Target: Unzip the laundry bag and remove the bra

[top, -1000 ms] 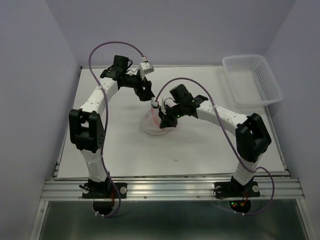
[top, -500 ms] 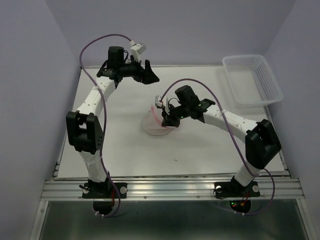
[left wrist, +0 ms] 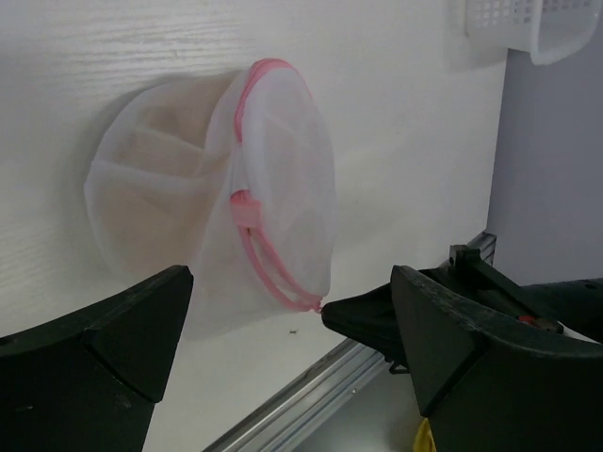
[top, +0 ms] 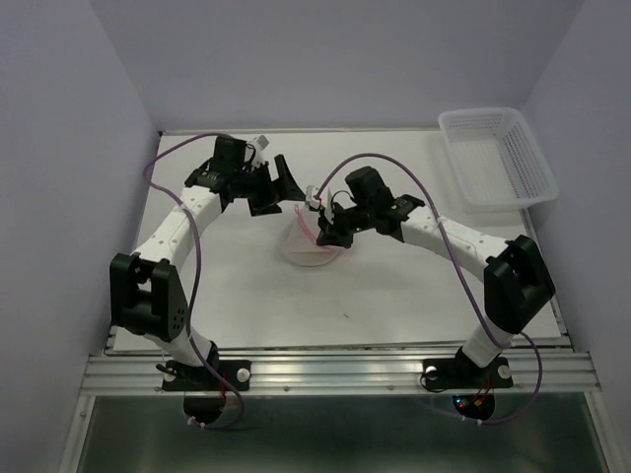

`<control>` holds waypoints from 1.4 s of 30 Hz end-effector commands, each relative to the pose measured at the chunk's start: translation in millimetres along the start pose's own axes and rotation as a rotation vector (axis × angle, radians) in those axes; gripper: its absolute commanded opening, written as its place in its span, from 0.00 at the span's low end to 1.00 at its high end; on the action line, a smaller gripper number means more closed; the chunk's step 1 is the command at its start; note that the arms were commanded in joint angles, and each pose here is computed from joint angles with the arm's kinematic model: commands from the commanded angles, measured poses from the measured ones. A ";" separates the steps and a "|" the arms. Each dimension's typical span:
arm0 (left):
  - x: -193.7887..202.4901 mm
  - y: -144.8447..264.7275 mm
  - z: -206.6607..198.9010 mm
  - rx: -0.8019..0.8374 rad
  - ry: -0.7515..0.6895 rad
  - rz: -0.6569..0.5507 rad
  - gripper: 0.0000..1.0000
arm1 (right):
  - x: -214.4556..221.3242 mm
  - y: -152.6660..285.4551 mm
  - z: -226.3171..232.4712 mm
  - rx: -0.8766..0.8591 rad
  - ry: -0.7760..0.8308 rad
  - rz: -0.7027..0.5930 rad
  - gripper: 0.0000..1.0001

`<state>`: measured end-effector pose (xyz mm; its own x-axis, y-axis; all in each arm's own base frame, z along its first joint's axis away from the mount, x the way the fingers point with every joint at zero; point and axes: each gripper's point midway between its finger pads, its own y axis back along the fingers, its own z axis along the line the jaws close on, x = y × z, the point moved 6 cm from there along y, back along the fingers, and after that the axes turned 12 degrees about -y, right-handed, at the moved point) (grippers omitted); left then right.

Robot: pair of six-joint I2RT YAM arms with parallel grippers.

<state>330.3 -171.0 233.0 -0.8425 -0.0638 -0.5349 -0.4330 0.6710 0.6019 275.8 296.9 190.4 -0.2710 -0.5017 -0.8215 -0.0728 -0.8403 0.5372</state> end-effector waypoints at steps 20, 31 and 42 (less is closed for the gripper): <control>33.0 -39.4 -16.0 -0.086 0.107 0.176 0.00 | -21.2 6.2 -5.3 0.106 0.065 -0.046 0.01; 5.8 -34.7 3.8 -0.068 0.108 0.134 0.00 | 7.7 17.6 -21.0 0.285 -0.029 -0.046 0.01; -8.1 -14.8 21.5 0.055 0.110 0.084 0.00 | 55.6 25.1 -76.7 0.472 -0.266 -0.076 0.01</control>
<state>343.3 -172.7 193.6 -0.9459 -0.1033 -0.3077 -0.2949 0.6697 0.6816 317.1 255.6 166.2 -0.3843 -0.3806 -0.8411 -0.4109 -0.7453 0.5250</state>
